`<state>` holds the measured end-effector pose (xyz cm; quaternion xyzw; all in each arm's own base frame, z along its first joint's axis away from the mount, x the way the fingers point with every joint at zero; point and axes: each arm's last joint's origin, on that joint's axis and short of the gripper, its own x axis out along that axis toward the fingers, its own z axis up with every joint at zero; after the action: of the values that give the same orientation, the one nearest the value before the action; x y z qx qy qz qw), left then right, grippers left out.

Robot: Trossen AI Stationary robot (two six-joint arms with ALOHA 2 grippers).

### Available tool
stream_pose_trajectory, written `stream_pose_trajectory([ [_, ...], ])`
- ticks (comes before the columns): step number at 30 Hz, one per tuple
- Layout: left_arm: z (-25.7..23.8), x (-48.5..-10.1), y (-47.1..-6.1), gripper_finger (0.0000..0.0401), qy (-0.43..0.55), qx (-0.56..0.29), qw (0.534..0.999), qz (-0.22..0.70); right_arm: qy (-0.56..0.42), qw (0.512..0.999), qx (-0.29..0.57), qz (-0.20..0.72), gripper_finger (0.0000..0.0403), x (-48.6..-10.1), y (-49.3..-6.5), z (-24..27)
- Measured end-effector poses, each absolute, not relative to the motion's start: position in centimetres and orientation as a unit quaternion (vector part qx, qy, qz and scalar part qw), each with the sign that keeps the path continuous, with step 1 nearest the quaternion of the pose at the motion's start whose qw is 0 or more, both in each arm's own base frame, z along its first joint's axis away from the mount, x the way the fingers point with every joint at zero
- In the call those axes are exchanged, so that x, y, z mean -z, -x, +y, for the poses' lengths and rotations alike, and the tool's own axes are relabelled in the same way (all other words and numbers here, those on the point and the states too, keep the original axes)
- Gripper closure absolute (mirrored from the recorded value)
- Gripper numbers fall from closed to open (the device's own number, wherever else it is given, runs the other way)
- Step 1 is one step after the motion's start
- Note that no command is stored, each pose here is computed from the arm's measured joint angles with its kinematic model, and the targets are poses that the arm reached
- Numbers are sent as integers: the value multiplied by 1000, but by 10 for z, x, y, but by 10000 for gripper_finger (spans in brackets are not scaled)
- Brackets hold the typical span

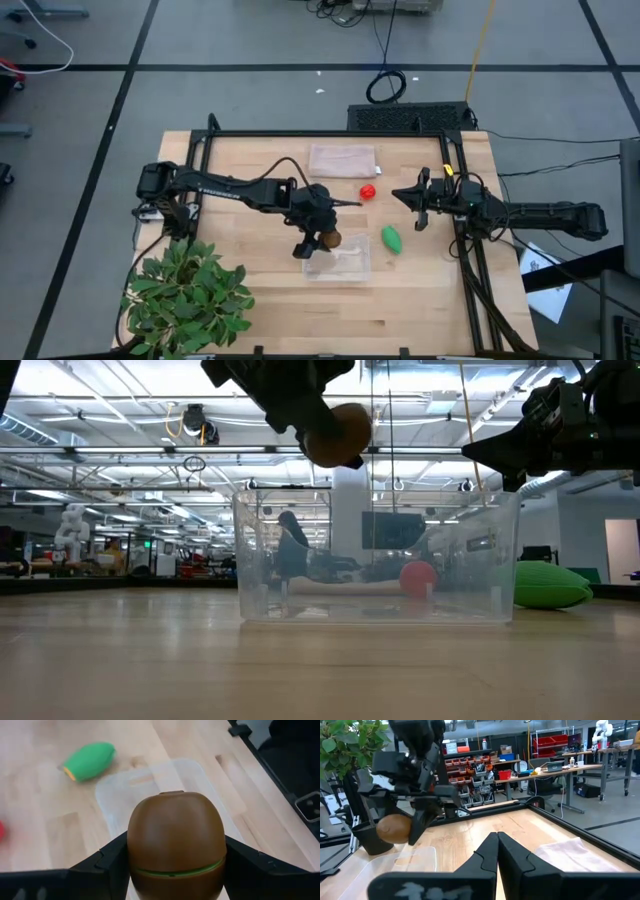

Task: Pick and placing Produce into tupperware
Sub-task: Put the kiwi into the transparent bin

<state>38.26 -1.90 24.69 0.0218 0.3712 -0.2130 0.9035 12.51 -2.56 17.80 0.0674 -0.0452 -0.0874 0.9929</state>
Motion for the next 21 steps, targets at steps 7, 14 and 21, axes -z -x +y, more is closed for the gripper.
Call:
stream_pose_trajectory([
  [7,-32,-234,-388,166,-35,233,896,376,-67,993,87,-45,403,-178,-125,-26],
  [14,-31,-215,-394,161,-11,201,889,411,-68,993,87,-43,403,-178,-125,-26],
  [21,-37,-204,-397,167,9,184,884,430,-68,993,88,-41,403,-177,-126,-26],
])
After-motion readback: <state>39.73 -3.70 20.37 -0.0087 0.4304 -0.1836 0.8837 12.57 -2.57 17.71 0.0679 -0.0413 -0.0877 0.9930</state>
